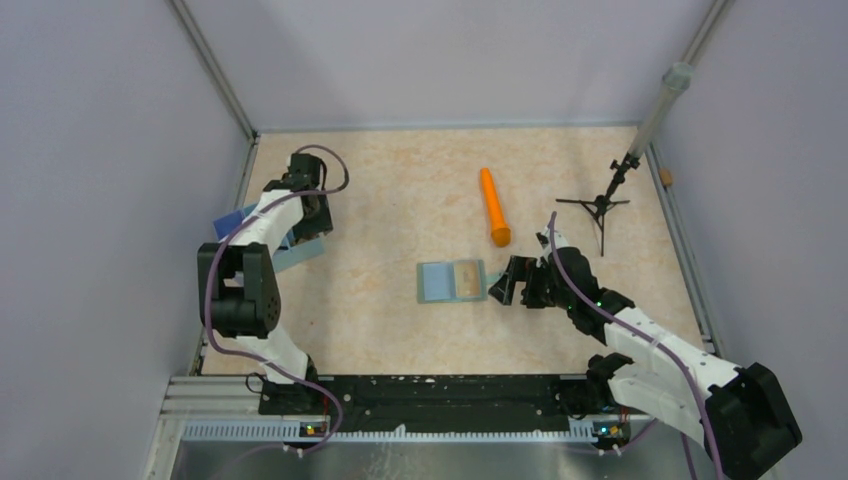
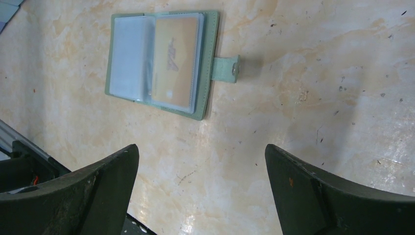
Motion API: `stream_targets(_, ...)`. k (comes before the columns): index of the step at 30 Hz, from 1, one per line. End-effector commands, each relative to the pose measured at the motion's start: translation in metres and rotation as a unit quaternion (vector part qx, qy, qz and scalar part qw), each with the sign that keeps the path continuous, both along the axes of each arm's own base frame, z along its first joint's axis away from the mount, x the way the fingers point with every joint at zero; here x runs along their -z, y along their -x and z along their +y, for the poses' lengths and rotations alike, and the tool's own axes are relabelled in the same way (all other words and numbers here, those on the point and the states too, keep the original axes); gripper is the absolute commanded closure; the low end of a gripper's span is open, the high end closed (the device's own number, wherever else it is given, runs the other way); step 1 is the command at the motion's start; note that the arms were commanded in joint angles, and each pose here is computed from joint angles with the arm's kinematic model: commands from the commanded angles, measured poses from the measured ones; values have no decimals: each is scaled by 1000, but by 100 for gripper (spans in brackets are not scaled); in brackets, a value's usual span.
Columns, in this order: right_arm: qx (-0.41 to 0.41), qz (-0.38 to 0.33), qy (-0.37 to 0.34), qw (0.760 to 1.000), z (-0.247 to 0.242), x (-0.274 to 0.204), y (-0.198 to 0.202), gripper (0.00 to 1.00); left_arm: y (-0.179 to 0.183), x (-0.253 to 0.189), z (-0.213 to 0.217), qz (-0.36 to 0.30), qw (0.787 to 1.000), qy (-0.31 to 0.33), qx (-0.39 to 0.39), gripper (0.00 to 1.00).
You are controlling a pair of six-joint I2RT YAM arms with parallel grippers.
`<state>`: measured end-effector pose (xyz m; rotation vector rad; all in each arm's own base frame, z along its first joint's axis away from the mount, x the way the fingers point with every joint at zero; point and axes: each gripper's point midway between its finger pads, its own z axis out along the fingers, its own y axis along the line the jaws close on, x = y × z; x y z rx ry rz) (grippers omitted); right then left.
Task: Put the credit cards into the card holder
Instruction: Pick up the credit card from the storage box, then insert the credit card into the card holder.
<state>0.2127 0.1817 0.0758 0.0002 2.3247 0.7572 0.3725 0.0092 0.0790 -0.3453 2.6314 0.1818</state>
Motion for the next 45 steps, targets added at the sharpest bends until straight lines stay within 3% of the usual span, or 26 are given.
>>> stream_targets(1,-2,-20,-12,1000,3,-11,-7,2,-9,-21,-7,-43,999,13,9,55)
stream_targets(6,-4,-19,-13,1000,4,-12,-7,2,-8,-21,-5,-42,999,9,8,67)
stream_targets(23,-9,-19,-12,1000,5,-14,-6,2,-2,-46,4,-74,997,-12,-4,82)
stream_targets(31,-11,-17,-13,1000,6,-16,-6,3,8,-63,19,-81,995,-46,-32,100)
stream_targets(40,-37,-46,-29,998,14,-39,-7,3,38,-123,26,-146,987,-56,-41,100)
stream_targets(45,-89,-110,-59,988,27,-78,-7,3,45,-168,-23,-215,974,21,63,100)
